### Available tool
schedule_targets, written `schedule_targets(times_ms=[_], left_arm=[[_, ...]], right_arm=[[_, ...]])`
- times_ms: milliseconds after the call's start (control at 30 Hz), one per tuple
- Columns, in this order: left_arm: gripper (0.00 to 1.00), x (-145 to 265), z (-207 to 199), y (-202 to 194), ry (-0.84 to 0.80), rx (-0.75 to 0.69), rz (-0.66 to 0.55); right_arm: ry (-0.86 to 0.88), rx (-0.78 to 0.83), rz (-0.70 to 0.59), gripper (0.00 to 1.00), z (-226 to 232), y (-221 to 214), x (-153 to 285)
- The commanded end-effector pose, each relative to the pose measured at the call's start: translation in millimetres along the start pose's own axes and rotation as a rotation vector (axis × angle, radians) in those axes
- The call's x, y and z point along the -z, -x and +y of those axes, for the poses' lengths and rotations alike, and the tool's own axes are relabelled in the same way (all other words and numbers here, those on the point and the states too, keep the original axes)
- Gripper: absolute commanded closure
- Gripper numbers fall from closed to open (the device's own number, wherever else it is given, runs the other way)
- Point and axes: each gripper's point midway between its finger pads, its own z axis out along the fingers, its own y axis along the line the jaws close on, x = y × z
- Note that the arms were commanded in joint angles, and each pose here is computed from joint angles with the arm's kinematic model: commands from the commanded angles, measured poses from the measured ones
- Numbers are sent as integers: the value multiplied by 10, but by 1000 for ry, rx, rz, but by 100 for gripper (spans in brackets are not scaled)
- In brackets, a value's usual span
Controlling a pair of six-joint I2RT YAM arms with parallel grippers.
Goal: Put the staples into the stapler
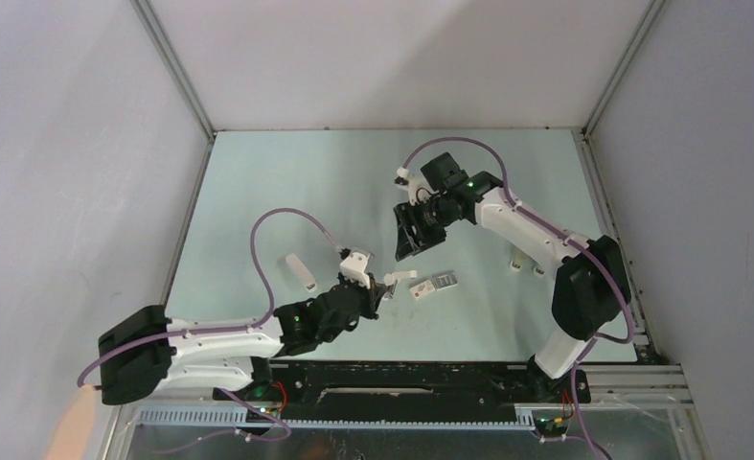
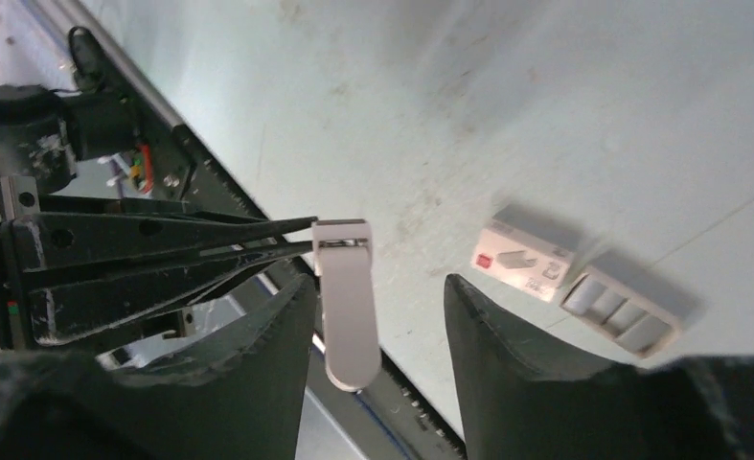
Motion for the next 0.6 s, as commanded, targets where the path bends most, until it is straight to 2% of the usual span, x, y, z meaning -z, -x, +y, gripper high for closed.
schedule_targets(times_ms=[0,100,267,433,567], left_arm=[[100,-46,-14,74,-34,143,-16],[100,-86,54,71,-32,245,-9],[100,-165,163,32,-27,387,28],[100,-236,157,50,-73,521,56],[100,-271,97,32,-127,597,84]], right_arm=[[-77,40,-200,42,60,354,222],[-140,28,-295,35,59,423,329],[-175,-12,-484,31,136,404,429],[-184,0,-590,31,301,248,197],[-221,-29,-672,31,268,213,31]])
